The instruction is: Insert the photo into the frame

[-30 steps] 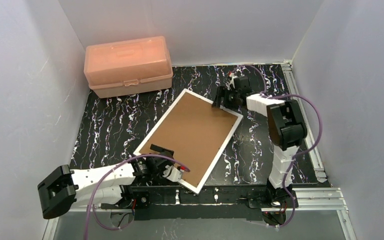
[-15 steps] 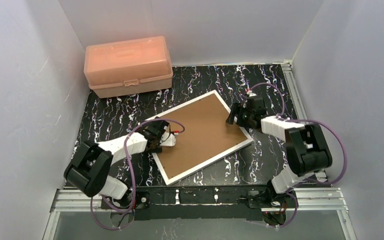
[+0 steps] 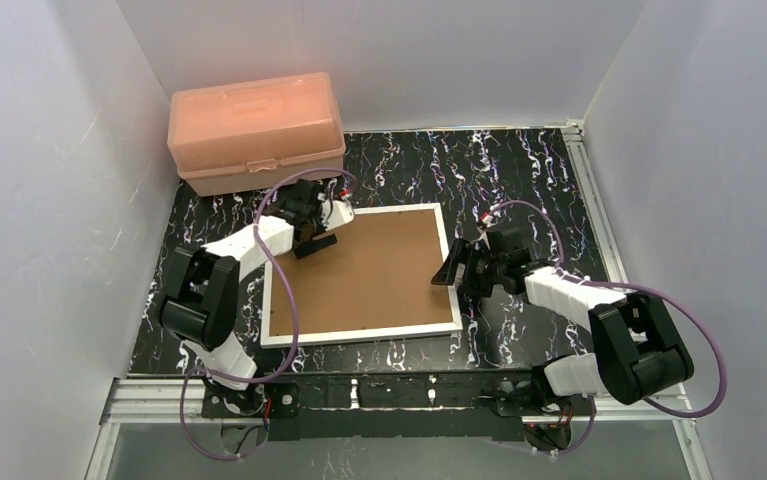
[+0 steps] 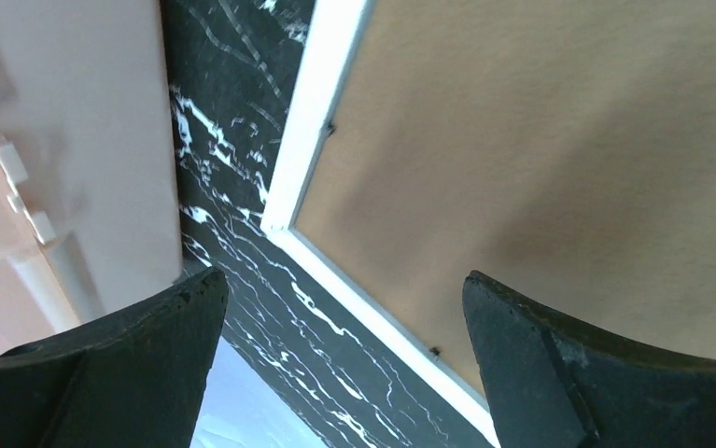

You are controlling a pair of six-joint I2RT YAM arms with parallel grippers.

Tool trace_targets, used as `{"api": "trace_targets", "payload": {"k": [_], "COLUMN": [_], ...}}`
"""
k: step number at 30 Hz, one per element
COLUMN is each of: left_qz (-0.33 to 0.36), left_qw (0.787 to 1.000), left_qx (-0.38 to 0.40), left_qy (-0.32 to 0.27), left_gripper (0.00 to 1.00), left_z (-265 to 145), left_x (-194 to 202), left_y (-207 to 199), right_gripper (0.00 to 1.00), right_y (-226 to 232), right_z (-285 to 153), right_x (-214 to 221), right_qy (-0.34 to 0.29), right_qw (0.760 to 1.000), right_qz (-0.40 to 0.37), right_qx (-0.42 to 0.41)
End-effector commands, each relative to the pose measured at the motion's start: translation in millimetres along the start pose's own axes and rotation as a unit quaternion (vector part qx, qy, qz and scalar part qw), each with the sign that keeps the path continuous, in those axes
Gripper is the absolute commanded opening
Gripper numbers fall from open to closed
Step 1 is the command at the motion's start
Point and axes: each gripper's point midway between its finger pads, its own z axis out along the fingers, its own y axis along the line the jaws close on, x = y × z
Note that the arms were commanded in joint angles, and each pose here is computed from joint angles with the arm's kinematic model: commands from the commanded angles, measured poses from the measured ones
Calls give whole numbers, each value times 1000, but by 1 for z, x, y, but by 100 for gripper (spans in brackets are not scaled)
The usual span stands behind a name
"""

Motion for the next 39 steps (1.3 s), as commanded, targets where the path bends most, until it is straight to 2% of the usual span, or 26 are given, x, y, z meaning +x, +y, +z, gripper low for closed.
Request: {"api": "trace_targets", "payload": {"k": [1,4,7,10,13,16,18,21,24,28,33,39], "left_qz": [-82,-143,-213,-297,-359,-390,-407,-423,-429,-426,-422,-421], "left_qw": [996,987,967,921,877,845,832,818,808,807,810,811], "left_qx": [32,72,136,251,318,364,376,386,401,404,401,401], "left_qy": [-11,-16,-13,-3,15,30,38,42,53,65,71,71], "left_gripper": [94,95,93,83,71,63,57,46,41,33,16,9], "left_z": [-21,-47,-69,-83,-81,-75,-69,-57,-46,-36,-29,-27], "left_x": [15,32,52,66,83,86,88,88,89,94,98,100], "left_y": [20,34,34,2,-29,-58,-67,-68,-73,-81,-86,-89], "right_gripper": [89,89,89,87,84,83,82,81,81,80,80,79], "right_y": [-7,2,11,22,29,35,41,46,45,44,38,27], "right_z": [-14,-27,-38,-39,-36,-34,-34,-34,-32,-31,-27,-18], "right_x": [0,-22,-32,-29,-19,-16,-15,-14,-11,-10,-5,2], "right_qy": [36,11,9,20,43,49,56,64,70,73,83,91], "right_qw": [998,999,1000,1000,998,996,994,992,992,991,991,991], "right_qz": [2,6,4,10,22,28,31,34,37,40,45,49], "right_qx": [45,29,18,-14,-43,-69,-86,-100,-102,-101,-94,-84]}}
